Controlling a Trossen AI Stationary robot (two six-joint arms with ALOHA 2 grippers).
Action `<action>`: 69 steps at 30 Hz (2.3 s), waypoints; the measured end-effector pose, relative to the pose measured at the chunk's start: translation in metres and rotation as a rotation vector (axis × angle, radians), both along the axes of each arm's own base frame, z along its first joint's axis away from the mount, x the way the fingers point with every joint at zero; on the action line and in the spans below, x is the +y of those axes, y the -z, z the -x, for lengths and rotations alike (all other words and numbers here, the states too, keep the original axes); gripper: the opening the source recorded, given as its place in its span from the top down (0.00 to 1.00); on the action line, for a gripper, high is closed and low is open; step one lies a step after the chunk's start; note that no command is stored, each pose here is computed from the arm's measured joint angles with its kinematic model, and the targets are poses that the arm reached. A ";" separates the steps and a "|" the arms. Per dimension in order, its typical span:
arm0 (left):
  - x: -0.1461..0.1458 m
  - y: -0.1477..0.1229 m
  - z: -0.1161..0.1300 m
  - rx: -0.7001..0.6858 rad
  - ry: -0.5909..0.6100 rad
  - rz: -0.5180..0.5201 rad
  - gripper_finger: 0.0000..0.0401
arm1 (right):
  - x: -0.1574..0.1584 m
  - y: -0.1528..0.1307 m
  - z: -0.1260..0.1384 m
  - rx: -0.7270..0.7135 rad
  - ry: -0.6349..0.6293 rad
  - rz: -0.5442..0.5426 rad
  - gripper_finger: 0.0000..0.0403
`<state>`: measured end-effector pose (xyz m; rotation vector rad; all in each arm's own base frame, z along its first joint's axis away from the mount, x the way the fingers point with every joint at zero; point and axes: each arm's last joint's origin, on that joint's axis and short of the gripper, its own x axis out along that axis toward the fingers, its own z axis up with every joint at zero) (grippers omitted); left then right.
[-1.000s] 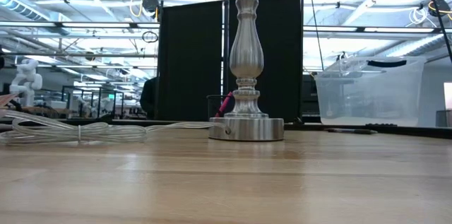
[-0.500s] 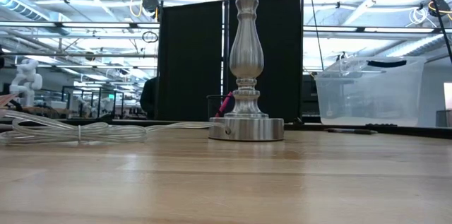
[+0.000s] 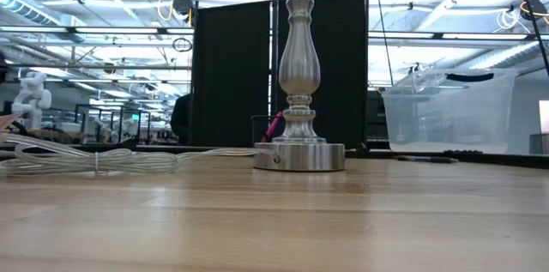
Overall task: Screw lightbulb
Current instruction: Insert the lightbulb into the desk lamp
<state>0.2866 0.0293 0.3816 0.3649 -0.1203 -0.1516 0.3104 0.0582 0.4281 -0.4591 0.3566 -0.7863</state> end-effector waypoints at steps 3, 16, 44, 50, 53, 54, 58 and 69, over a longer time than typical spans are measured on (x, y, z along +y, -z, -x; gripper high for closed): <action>0.003 0.000 0.000 -0.002 -0.010 0.005 1.00 | 0.000 0.000 0.000 0.001 -0.001 -0.001 1.00; 0.009 0.000 0.001 -0.001 -0.032 0.024 1.00 | 0.000 0.003 0.002 0.015 0.006 -0.017 1.00; 0.015 0.000 0.002 0.004 -0.074 0.032 1.00 | 0.016 0.008 0.008 0.029 -0.024 -0.032 1.00; 0.023 0.001 0.002 0.009 -0.122 0.051 1.00 | 0.021 0.008 0.008 0.029 -0.065 -0.049 1.00; 0.026 0.005 -0.002 0.023 -0.129 0.057 1.00 | 0.025 0.012 0.006 0.043 -0.097 -0.056 1.00; 0.027 0.007 -0.004 0.032 -0.130 0.058 1.00 | 0.026 0.013 0.006 0.046 -0.097 -0.055 1.00; 0.030 0.015 -0.012 0.051 -0.123 0.065 1.00 | 0.027 0.013 0.007 0.040 -0.086 -0.050 1.00; 0.038 0.004 0.008 0.055 -0.151 0.064 1.00 | 0.033 0.020 0.012 0.065 -0.073 -0.076 1.00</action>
